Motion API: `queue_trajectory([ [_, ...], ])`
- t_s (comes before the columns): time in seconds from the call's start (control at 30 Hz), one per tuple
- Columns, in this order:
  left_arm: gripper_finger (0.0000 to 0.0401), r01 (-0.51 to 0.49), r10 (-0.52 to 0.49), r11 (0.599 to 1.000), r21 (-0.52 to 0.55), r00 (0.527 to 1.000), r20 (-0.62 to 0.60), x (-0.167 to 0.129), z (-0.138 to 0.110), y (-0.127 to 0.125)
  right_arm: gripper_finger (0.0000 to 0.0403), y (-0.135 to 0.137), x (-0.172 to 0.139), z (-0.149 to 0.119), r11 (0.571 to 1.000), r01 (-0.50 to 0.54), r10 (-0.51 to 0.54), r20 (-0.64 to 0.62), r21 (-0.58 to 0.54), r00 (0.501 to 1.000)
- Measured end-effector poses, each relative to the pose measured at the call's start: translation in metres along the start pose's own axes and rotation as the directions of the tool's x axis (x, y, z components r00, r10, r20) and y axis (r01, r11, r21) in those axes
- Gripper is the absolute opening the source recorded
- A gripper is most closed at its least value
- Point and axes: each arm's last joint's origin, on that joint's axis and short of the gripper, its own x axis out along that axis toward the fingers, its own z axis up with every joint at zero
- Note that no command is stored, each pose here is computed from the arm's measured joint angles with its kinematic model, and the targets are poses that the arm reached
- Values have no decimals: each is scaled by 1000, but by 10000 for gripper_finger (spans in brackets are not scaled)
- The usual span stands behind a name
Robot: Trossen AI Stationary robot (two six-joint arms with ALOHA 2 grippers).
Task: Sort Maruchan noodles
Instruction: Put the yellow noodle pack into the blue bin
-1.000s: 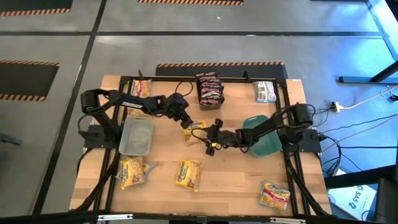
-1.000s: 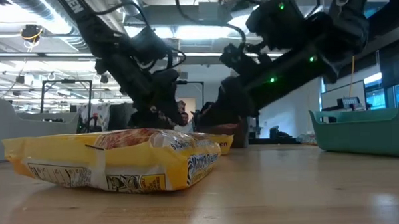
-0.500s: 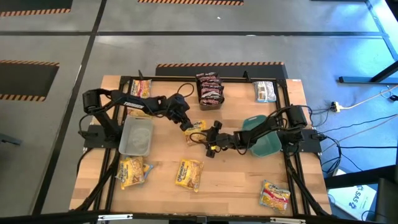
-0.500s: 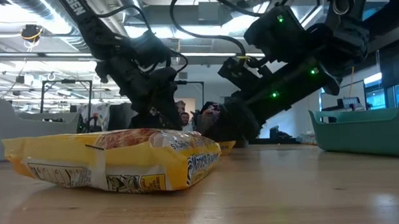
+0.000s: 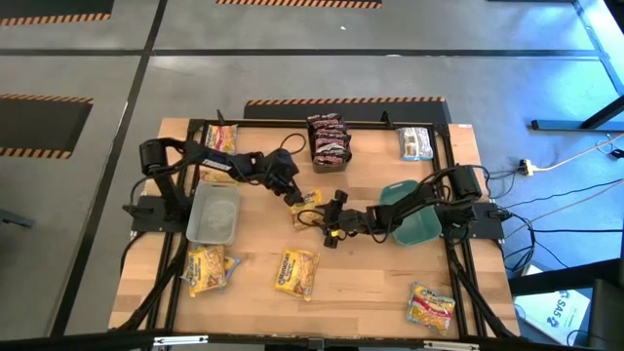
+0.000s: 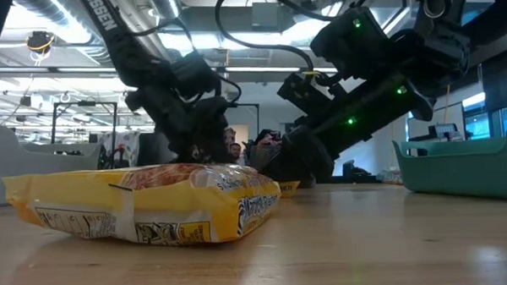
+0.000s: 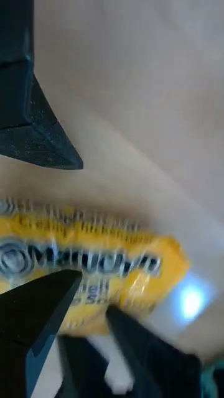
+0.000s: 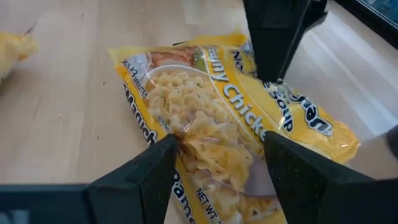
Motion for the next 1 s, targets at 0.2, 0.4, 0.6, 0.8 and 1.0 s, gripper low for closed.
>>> queue_trajectory([
  [0.2, 273, 190, -194, 980, -57, 979, -60, 8, 0, -3, 225, 1, 0, 0, 1000, -2, 2, 0, -4, 1000],
  [0.4, 273, 162, -167, 984, -68, 983, -71, 10, -3, -3, 225, 0, 0, 0, 1000, -9, 9, 0, -3, 1000],
  [0.6, 260, 158, -158, 987, -14, 985, -72, 12, -5, -6, 225, 0, 0, 0, 1000, -7, 7, -1, -3, 1000],
  [0.8, 197, 143, -141, 989, 26, 988, -64, 12, -5, -6, 225, 0, 0, 0, 1000, -6, 6, 9, 4, 1000],
  [1.0, 161, 162, -158, 982, 97, 986, -43, 12, -3, -9, 225, 9, -8, 13, 999, -32, 31, 44, 26, 999],
])
